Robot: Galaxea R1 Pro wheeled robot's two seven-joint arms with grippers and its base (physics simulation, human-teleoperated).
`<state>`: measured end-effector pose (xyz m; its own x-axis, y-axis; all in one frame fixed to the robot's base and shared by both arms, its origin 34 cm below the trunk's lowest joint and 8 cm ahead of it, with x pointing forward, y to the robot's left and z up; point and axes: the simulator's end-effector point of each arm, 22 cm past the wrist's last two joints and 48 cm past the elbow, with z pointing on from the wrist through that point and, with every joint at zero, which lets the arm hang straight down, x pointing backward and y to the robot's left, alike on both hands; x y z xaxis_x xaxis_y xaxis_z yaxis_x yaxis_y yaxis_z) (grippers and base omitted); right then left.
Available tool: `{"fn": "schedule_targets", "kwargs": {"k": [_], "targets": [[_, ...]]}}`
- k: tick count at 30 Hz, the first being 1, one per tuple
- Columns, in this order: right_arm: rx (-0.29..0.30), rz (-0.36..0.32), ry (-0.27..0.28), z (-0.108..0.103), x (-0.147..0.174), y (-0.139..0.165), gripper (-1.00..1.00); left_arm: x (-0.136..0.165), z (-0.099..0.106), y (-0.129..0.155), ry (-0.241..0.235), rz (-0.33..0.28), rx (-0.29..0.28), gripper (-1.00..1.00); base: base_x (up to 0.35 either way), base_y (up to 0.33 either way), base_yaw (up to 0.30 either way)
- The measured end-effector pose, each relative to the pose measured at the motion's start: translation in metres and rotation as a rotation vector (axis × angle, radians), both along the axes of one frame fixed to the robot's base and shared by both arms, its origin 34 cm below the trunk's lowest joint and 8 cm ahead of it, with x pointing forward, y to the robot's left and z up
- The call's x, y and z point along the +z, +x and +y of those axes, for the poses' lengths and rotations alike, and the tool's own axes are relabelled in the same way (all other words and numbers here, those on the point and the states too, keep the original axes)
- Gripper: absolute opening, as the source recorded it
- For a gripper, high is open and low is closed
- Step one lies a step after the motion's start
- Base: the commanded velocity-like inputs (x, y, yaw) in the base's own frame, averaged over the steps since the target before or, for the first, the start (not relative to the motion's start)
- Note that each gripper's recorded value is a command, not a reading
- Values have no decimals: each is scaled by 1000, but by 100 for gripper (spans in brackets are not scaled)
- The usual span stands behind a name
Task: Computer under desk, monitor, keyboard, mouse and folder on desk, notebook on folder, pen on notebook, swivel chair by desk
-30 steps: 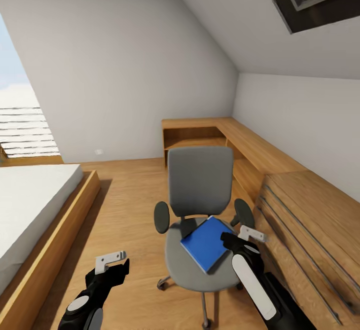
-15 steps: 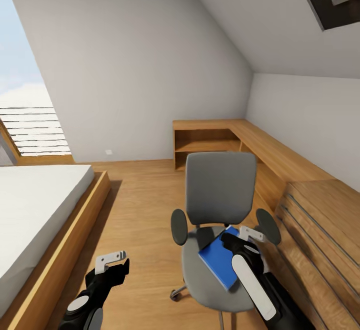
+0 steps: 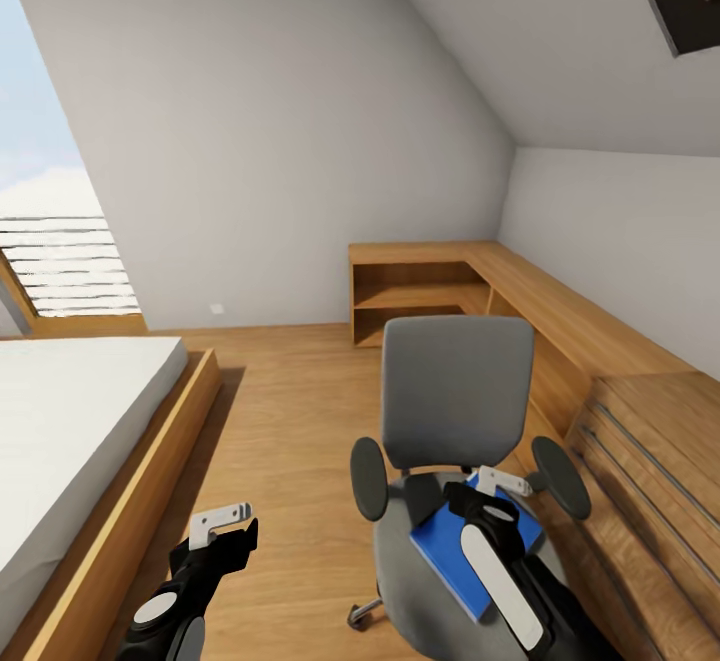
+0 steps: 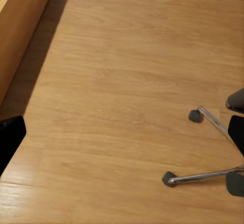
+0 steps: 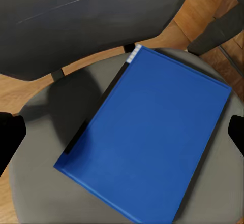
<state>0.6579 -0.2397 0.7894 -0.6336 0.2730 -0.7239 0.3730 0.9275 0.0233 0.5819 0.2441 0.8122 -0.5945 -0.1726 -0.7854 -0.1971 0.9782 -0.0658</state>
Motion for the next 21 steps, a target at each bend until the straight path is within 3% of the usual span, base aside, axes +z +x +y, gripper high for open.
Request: {"fn": "schedule_targets", "kwargs": {"k": [9, 14, 21], "targets": [[41, -29, -49, -4, -11, 5, 100, 0, 0, 0, -2, 0, 0, 100, 15, 2, 0], [35, -38, -70, -10, -18, 5, 100, 2, -1, 1, -4, -4, 0, 100, 2, 0, 0], [49, -43, -82, -16, -44, 1, 100, 4, -1, 2, -7, -9, 0, 100, 0, 0, 0]]}}
